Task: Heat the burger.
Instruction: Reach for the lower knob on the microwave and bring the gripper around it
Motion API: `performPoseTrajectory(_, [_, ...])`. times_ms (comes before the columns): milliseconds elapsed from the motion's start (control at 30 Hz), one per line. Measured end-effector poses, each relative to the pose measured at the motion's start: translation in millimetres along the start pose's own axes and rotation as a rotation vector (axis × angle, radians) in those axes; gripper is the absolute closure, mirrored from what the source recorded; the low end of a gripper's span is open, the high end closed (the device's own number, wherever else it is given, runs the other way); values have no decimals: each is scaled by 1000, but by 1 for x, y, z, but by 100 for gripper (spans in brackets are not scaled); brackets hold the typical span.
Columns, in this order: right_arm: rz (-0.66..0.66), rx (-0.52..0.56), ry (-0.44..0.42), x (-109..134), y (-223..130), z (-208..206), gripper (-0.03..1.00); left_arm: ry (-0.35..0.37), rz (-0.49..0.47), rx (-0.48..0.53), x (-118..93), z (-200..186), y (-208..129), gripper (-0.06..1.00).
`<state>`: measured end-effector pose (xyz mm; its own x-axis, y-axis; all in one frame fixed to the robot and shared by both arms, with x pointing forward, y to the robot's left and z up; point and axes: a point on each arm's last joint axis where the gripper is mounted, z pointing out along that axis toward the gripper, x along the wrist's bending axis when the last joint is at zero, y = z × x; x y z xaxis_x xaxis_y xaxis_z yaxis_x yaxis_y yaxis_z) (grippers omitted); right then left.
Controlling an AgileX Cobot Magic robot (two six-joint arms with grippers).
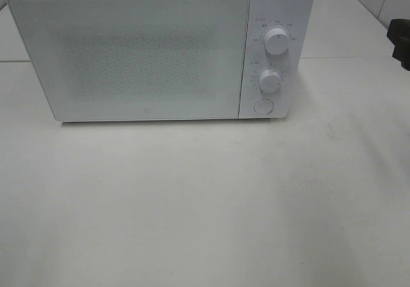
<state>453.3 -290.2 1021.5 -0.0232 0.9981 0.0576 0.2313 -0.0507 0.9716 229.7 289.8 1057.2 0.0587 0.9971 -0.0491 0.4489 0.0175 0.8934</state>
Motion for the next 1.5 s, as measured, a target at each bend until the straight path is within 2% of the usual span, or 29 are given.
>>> performPoseTrajectory(367, [-20, -55, -24, -1, -32, 13, 21, 0, 0, 0, 0, 0, 0, -4])
performPoseTrajectory(533, [-79, -48, 3, 17, -50, 17, 21, 0, 0, 0, 0, 0, 0, -4])
performPoseTrajectory(667, [-77, -32, 2, 26, -58, 19, 21, 0, 0, 0, 0, 0, 0, -4])
performPoseTrajectory(967, [-50, -9, 3, 66, -81, 17, 21, 0, 0, 0, 0, 0, 0, -4])
performPoseTrajectory(1133, [-42, 4, -9, 78, -90, 15, 21, 0, 0, 0, 0, 0, 0, -4])
performPoseTrajectory(1267, [-49, 28, -37, 92, -99, 14, 21, 0, 0, 0, 0, 0, 0, -4])
performPoseTrajectory(1500, [-97, 40, -30, 114, -103, 20, 21, 0, 0, 0, 0, 0, 0, -4])
